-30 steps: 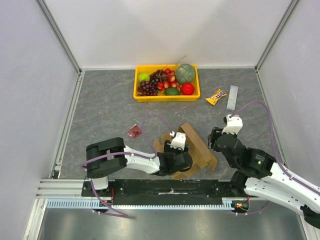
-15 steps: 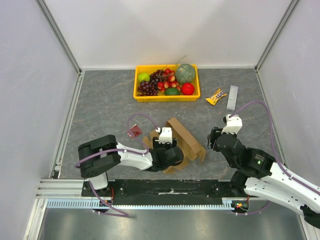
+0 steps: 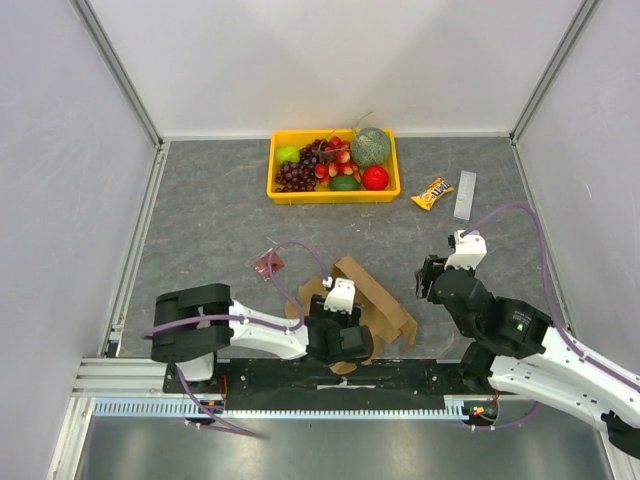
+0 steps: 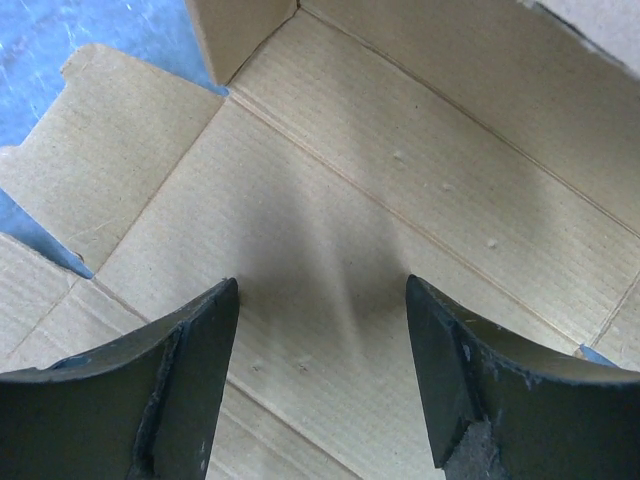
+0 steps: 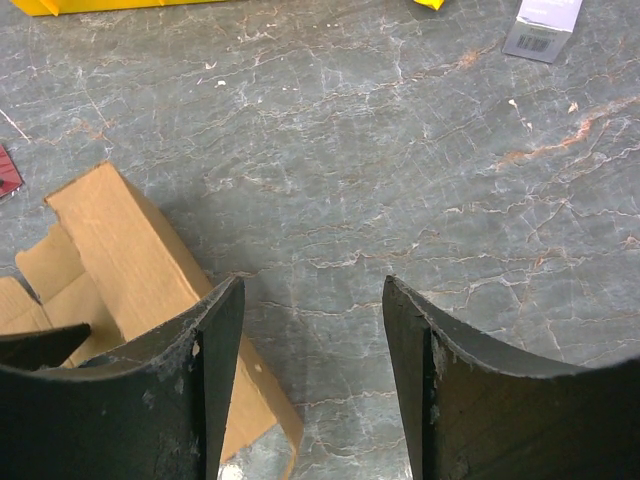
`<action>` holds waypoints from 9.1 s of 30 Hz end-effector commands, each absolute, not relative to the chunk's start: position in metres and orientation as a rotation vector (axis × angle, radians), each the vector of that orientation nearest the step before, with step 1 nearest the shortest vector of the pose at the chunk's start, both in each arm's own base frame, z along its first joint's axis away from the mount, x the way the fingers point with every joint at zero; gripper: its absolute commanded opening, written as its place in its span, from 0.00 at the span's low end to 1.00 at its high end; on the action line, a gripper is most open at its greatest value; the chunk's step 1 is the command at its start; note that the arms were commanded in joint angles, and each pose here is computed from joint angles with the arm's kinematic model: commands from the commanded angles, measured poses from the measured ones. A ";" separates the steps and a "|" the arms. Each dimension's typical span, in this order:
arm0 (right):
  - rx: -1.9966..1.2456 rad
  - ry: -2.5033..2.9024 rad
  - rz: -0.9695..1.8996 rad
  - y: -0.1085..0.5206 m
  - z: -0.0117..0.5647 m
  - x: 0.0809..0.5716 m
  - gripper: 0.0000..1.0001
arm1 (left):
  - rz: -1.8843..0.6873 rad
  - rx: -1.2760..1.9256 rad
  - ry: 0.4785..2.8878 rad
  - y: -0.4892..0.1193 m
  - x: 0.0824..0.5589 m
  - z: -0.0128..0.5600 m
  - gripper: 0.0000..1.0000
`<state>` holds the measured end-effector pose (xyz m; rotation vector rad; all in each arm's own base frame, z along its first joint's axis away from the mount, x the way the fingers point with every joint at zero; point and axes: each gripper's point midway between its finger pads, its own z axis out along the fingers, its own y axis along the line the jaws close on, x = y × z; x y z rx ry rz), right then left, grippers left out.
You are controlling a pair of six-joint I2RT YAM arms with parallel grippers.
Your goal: Fold the paper box
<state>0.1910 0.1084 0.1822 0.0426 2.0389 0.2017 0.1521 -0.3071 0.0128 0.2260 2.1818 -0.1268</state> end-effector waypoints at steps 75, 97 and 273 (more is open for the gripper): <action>0.040 2.011 0.231 0.113 0.185 0.194 0.66 | -0.710 0.480 2.221 -0.283 0.143 0.022 0.02; 0.052 1.999 0.236 0.109 0.186 0.193 0.66 | -0.858 0.694 2.107 -0.428 0.174 0.043 0.03; -0.247 2.030 0.218 0.182 0.169 0.285 0.44 | -0.705 0.469 1.852 -0.263 0.289 0.173 0.05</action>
